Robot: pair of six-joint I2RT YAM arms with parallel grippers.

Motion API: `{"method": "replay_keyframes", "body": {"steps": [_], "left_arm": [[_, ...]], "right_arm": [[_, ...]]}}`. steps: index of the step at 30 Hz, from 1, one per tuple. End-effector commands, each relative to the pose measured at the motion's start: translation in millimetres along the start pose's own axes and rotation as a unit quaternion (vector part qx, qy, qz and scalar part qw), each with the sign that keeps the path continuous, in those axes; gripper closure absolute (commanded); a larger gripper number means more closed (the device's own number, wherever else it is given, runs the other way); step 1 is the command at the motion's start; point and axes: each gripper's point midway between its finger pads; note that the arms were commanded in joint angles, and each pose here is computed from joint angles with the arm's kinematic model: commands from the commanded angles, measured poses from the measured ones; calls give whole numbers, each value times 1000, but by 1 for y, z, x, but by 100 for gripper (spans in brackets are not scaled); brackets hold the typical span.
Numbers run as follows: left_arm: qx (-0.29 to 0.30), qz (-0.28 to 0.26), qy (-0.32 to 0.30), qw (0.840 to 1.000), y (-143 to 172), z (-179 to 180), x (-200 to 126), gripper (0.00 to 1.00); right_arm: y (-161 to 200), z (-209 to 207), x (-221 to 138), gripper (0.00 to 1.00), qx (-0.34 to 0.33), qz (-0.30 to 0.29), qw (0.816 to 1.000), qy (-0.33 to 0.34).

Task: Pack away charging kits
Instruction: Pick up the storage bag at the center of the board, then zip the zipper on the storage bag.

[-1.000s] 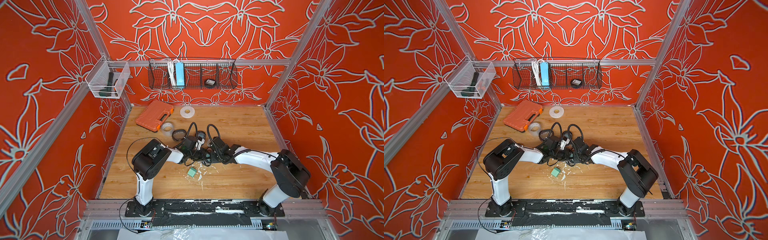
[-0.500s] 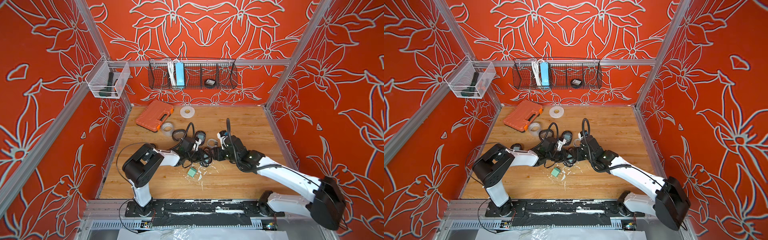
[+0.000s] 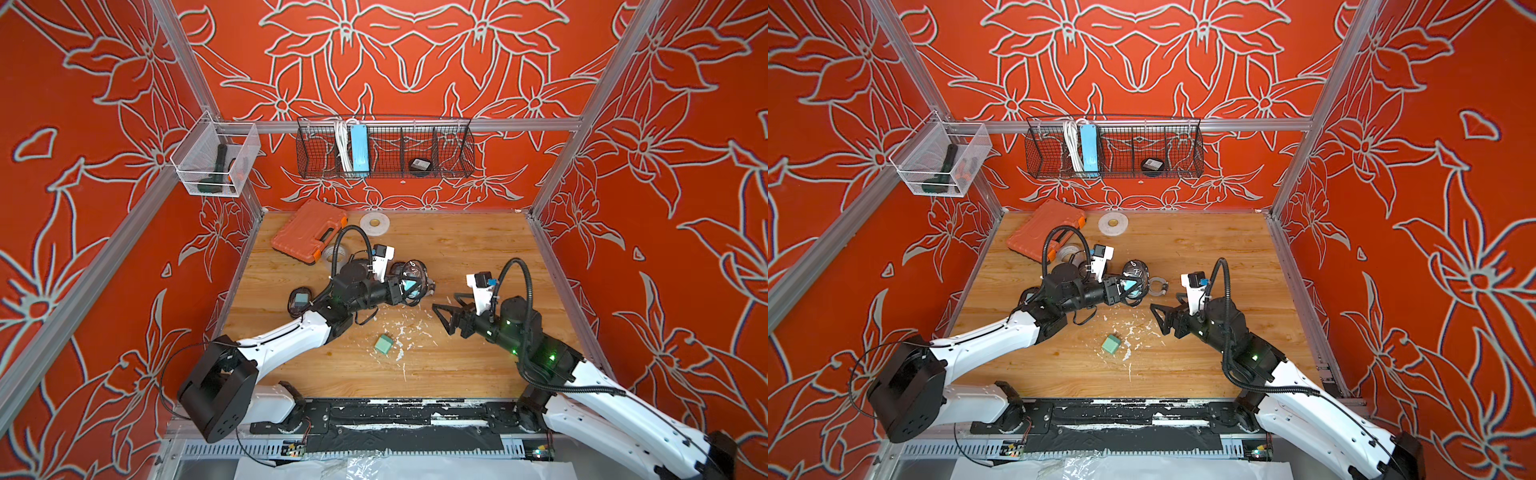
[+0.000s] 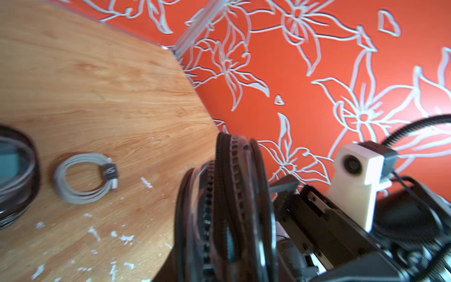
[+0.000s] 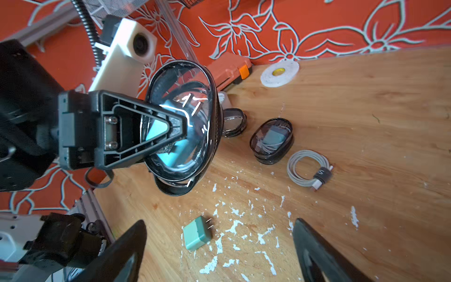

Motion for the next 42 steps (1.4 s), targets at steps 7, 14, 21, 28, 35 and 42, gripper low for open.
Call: {"method": "replay_keyframes", "body": {"steps": [7,14,21,28,35,42], "left_arm": [[135,-82,139,978,-18,-94,-54,100],[171,-124,161,964,-25,-128,-88,100],[162,-135,144,967,-31,-123,-86,100],[159,-136,155,965,-34,-127,-85,100],[157,-132,171,964,-35,-133,-82,100],[156,-135,173,963,-37,-135,-84,100]], "right_arm": [[-31,67,1,2,0,-24,987,-159],[-42,118,-3,10,6,-10,955,-298],[-42,145,-17,13,-4,-8,933,-359],[-44,144,-20,12,-8,-16,936,-353],[-45,143,-3,21,-3,-8,941,-339],[-42,144,9,36,0,3,942,-334]]}}
Point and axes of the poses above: each gripper's point midway between its finger pads, its own x axis out along the fingers, its own z axis along the line the jaws close on, y = z × x, and after that the axes turned 7 degrees about x, right-handed
